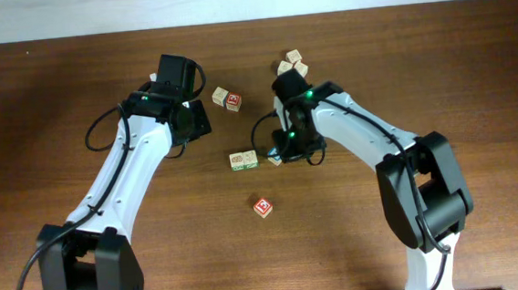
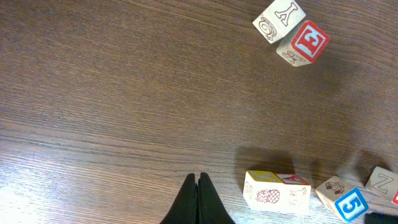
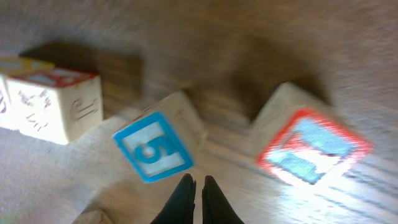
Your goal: Rotate 5 blocks
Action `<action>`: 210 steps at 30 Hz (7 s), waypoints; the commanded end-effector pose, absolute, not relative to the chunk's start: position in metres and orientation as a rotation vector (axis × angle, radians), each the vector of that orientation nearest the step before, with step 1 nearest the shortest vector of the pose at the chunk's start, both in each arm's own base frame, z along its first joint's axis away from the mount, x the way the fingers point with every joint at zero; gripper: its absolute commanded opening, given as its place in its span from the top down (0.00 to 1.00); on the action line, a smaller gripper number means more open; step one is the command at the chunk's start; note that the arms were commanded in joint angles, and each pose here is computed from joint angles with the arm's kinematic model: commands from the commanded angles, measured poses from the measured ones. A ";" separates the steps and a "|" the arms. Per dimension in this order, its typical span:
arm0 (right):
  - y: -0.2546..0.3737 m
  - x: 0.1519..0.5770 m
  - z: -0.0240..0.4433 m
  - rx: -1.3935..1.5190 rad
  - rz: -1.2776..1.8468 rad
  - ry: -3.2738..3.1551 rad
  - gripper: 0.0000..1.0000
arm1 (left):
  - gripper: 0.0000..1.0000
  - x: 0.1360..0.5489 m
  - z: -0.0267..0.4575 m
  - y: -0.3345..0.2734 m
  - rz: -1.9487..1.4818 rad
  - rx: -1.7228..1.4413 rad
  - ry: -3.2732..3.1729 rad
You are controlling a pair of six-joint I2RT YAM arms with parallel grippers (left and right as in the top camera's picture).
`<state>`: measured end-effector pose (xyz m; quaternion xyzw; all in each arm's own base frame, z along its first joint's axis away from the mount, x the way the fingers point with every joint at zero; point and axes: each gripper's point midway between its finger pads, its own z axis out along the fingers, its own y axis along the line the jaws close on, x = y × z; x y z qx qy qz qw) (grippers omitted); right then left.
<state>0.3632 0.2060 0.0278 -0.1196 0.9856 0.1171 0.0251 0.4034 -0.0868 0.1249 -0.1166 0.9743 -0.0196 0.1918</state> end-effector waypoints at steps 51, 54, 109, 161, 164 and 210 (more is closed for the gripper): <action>0.258 0.327 0.052 -0.320 0.545 3.201 0.96 | 1.00 0.403 0.128 -0.087 -0.064 -0.343 2.721; 0.263 0.323 0.041 -0.258 0.544 3.208 0.96 | 1.00 0.404 0.129 -0.087 -0.066 -0.343 2.718; 0.141 0.391 0.051 0.060 0.271 3.120 0.96 | 1.00 0.407 0.130 -0.087 -0.072 -0.344 2.704; 0.214 0.405 0.013 -0.577 0.578 2.923 0.95 | 0.99 0.407 0.130 -0.087 -0.070 -0.345 2.703; 0.221 0.402 0.015 -0.610 0.639 2.909 0.95 | 0.98 0.407 0.130 -0.086 -0.067 -0.345 2.702; 0.221 0.332 0.035 -0.411 0.214 3.255 0.96 | 0.94 0.405 0.129 -0.082 -0.029 -0.341 2.710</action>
